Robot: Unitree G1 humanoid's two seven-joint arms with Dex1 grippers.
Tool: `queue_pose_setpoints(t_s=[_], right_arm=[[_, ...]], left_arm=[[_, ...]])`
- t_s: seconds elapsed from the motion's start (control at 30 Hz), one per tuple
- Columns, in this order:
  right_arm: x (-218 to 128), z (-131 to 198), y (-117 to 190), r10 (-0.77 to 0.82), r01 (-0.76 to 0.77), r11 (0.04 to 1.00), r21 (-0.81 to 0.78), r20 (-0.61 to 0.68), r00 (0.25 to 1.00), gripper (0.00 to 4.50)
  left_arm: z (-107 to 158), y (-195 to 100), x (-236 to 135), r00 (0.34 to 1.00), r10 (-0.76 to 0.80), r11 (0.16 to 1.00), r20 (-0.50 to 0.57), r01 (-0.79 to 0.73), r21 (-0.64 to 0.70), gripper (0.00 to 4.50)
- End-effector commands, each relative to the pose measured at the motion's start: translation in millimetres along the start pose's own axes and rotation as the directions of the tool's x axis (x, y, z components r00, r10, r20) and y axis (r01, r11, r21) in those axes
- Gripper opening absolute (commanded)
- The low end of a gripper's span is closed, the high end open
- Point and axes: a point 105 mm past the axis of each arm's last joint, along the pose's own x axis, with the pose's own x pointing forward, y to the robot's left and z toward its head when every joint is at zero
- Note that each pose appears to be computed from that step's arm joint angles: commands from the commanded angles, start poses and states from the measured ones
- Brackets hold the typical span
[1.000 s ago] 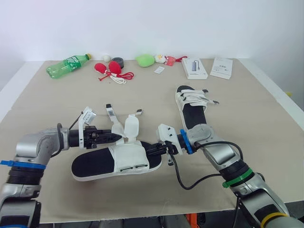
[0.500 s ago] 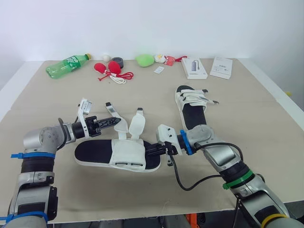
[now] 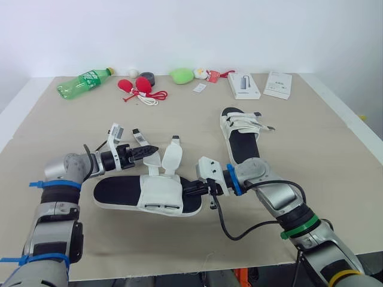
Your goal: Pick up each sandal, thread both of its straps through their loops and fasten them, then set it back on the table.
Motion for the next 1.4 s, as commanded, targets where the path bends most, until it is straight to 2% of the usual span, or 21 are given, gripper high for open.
queue_pose_setpoints(t_s=[0.03,0.33,0.43,0.5,0.57,0.67,0.73,0.77,0.8,0.83,0.87,0.9,0.97,1.03,1.07,1.13,1.17,1.23,1.3,1.4], right_arm=[[0,-7,1,-0.019,0.019,1.000,0.008,-0.032,0.999,0.08],[-1,-6,-1,-0.034,0.034,0.999,0.006,-0.031,0.999,0.08],[-1,-6,0,-0.035,0.035,0.999,0.007,-0.034,0.999,0.00],[-2,-7,0,-0.035,0.035,0.999,0.007,-0.036,0.999,0.00],[-2,-7,1,-0.036,0.036,0.999,0.009,-0.037,0.999,0.00],[-3,-7,0,-0.036,0.037,0.999,0.009,-0.038,0.999,0.00],[-3,-7,0,-0.038,0.038,0.999,0.008,-0.038,0.999,0.00],[-4,-7,0,-0.039,0.040,0.999,0.006,-0.039,0.998,0.00],[-4,-7,-1,-0.040,0.041,0.999,0.004,-0.039,0.998,0.00],[-5,-7,-1,-0.043,0.043,0.999,0.002,-0.040,0.998,0.00],[-6,-8,-2,-0.045,0.045,0.999,-0.002,-0.044,0.998,0.00],[-7,-8,-2,-0.046,0.046,0.999,-0.005,-0.046,0.998,0.00],[-9,-10,-3,-0.048,0.047,0.999,-0.008,-0.053,0.997,0.00],[-10,-12,-3,-0.047,0.047,0.999,-0.008,-0.057,0.997,0.00],[-10,-12,-4,-0.046,0.046,0.999,-0.009,-0.058,0.997,0.00],[-10,-13,-4,-0.043,0.042,0.999,-0.013,-0.062,0.997,0.00],[-10,-13,-4,-0.037,0.036,0.999,-0.017,-0.062,0.997,0.00],[-8,-13,-3,-0.025,0.024,1.000,-0.020,-0.061,0.998,0.00],[-6,-14,-2,-0.017,0.015,1.000,-0.024,-0.062,0.998,0.00],[-3,-14,-2,-0.008,0.006,0.999,-0.032,-0.063,0.998,0.00]], left_arm=[[18,5,1,0.997,0.044,0.998,0.061,-0.046,0.033,2.44],[21,24,13,0.987,0.137,0.990,0.086,-0.140,0.027,2.44],[22,27,14,0.985,0.148,0.987,0.093,-0.153,0.057,1.81],[26,27,15,0.983,0.143,0.984,0.112,-0.153,0.091,0.75],[30,27,15,0.981,0.147,0.976,0.124,-0.165,0.145,0.03],[41,22,14,0.979,0.135,0.939,0.150,-0.175,0.297,0.03],[44,12,15,0.987,0.102,0.881,0.127,-0.149,0.450,0.03],[47,0,16,0.991,0.071,0.791,0.113,-0.125,0.599,0.03],[47,-9,17,0.994,0.046,0.712,0.098,-0.101,0.695,0.03],[49,-26,15,0.995,0.000,0.577,0.099,-0.081,0.813,0.03],[48,-45,12,0.996,-0.044,0.387,0.080,-0.057,0.920,0.03],[45,-58,11,0.996,-0.071,0.256,0.059,-0.039,0.966,0.03],[25,-88,2,0.989,-0.145,-0.044,-0.038,0.032,0.999,0.03],[1,-112,-9,0.969,-0.197,-0.330,-0.146,0.075,0.941,0.03],[-9,-119,-15,0.959,-0.208,-0.430,-0.194,0.089,0.899,0.03],[-27,-125,-28,0.935,-0.224,-0.577,-0.274,0.100,0.811,0.03],[-37,-124,-37,0.921,-0.207,-0.669,-0.330,0.113,0.735,0.03],[-54,-122,-51,0.884,-0.175,-0.800,-0.433,0.129,0.586,0.03],[-64,-121,-59,0.851,-0.159,-0.871,-0.501,0.118,0.477,0.03],[-71,-122,-66,0.818,-0.174,-0.916,-0.548,0.070,0.395,0.03]])
